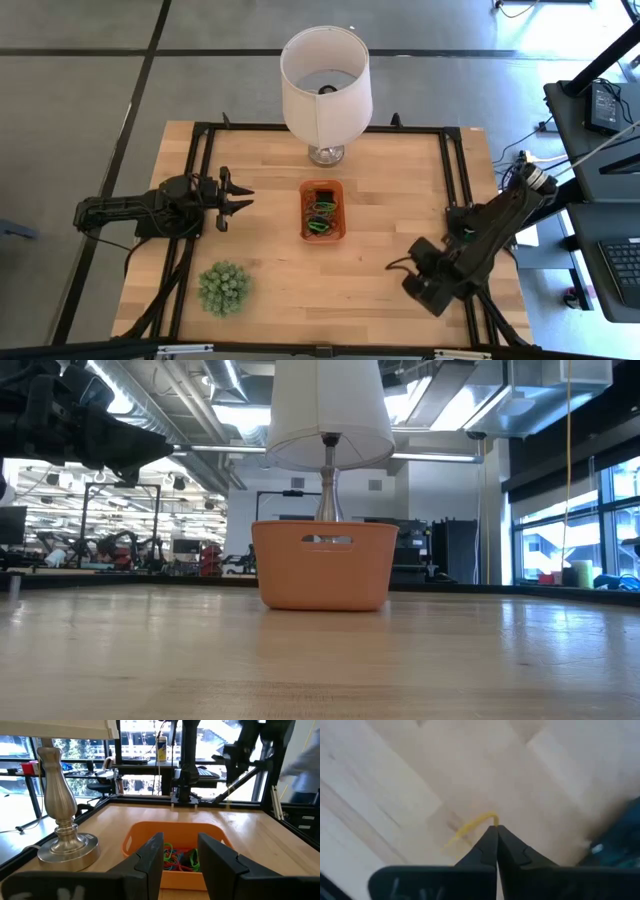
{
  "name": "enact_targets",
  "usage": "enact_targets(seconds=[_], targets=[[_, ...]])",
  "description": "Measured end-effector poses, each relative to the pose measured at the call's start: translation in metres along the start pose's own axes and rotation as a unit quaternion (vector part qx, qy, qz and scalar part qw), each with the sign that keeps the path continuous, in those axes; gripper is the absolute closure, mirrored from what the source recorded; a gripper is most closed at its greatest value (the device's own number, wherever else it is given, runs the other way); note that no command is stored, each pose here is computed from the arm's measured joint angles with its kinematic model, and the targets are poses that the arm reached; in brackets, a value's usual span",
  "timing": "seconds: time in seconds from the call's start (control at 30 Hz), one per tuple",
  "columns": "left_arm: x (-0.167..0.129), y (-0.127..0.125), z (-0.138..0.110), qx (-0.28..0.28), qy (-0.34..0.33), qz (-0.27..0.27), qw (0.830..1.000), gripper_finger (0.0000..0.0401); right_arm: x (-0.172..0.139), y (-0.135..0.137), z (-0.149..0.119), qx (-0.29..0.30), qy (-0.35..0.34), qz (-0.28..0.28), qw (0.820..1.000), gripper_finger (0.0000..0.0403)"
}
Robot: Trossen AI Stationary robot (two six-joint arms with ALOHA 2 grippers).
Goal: Pick and place rubber bands into bin
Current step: Put the yellow rubber band into the orange bin
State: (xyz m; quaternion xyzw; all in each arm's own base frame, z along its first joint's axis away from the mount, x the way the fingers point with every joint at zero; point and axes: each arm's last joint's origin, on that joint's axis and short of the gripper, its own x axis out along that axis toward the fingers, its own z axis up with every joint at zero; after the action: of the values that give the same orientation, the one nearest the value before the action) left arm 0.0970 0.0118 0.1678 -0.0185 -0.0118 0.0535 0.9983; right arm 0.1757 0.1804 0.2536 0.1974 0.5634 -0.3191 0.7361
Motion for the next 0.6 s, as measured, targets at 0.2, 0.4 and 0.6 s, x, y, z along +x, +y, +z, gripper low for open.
enact_targets(seconds=[0.2,0.4,0.6], targets=[[0.000,0.000,0.000,0.000,0.002,0.000,1.000,0.0287,-0.039,-0.002,0.051,-0.044,-0.051,0.005,0.998,0.0401],[0.000,0.000,0.000,0.000,0.002,0.000,1.000,0.0287,-0.066,-0.004,0.120,-0.098,-0.117,0.061,0.986,0.0402],[0.000,0.000,0.000,0.000,0.002,0.000,1.000,0.0287,-0.079,-0.016,0.186,-0.126,-0.204,0.112,0.964,0.0403]])
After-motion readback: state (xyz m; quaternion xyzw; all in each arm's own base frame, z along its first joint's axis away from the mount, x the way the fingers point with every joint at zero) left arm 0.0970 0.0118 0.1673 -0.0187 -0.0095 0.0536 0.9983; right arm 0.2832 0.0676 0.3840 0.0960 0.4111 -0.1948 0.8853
